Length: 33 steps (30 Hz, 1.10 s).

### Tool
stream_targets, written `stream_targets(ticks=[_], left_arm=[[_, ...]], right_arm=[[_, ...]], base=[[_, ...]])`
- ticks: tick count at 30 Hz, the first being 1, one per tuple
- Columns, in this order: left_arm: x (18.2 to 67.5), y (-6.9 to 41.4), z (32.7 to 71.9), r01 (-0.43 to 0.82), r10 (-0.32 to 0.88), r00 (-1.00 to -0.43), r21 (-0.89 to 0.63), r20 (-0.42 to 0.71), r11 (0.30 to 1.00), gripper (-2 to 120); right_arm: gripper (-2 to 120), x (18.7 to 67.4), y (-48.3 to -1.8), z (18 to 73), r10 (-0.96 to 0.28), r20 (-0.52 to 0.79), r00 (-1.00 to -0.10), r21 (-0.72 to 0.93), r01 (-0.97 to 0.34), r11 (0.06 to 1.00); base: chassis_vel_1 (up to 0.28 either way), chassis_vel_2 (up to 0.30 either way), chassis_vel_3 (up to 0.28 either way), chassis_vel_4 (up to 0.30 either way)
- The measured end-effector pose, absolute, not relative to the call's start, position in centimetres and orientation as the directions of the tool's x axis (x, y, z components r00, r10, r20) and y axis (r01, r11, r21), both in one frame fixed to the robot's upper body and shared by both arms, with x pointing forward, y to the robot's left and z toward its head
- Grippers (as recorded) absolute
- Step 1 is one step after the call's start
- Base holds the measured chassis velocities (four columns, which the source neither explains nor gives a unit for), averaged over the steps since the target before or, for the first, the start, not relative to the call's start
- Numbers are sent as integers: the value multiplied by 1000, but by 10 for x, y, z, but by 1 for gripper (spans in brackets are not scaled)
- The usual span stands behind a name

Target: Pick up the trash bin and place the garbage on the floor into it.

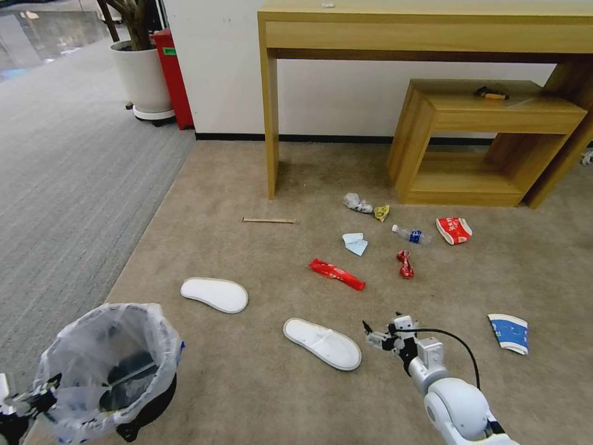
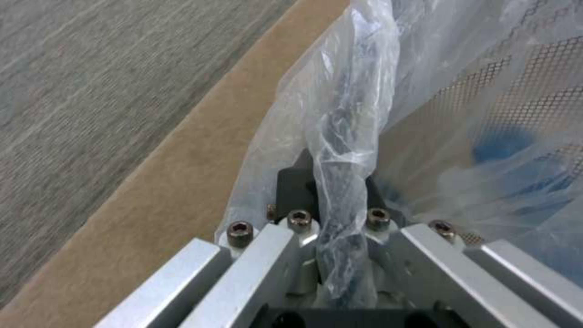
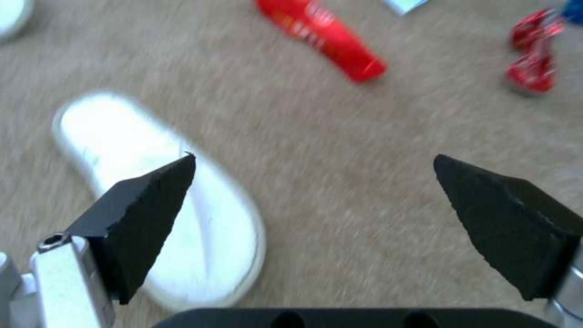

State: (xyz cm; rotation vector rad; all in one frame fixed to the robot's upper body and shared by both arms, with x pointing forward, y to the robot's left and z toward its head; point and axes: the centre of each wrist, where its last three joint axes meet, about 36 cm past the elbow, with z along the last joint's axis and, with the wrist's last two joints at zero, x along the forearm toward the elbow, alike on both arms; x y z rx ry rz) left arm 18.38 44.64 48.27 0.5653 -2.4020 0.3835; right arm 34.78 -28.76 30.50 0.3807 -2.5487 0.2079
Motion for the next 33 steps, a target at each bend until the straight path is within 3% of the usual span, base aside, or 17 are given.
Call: stream_targets(ticks=[9, 12, 24, 33], left_arm=[[170, 459, 477, -502, -289, -694, -156, 659, 851, 0], [169, 464, 473, -515, -296, -690, -161, 660, 842, 0], [174, 484, 466, -541, -315, -685, -169, 657, 824, 0], [179, 494, 461, -548, -315, -685, -179, 657, 817, 0]], right_arm=[[99, 357, -275, 273, -317, 625, -714, -28, -427, 904], [87, 370, -266, 260, -340, 633, -696, -25, -457, 889], [84, 400, -227, 238, -397, 626, -671, 38, -483, 875], [83, 403, -227, 228, -384, 642, -664, 45, -467, 883]], base=[[0, 0, 0, 0], [0, 0, 0, 0], [0, 0, 0, 0], [0, 0, 0, 0]])
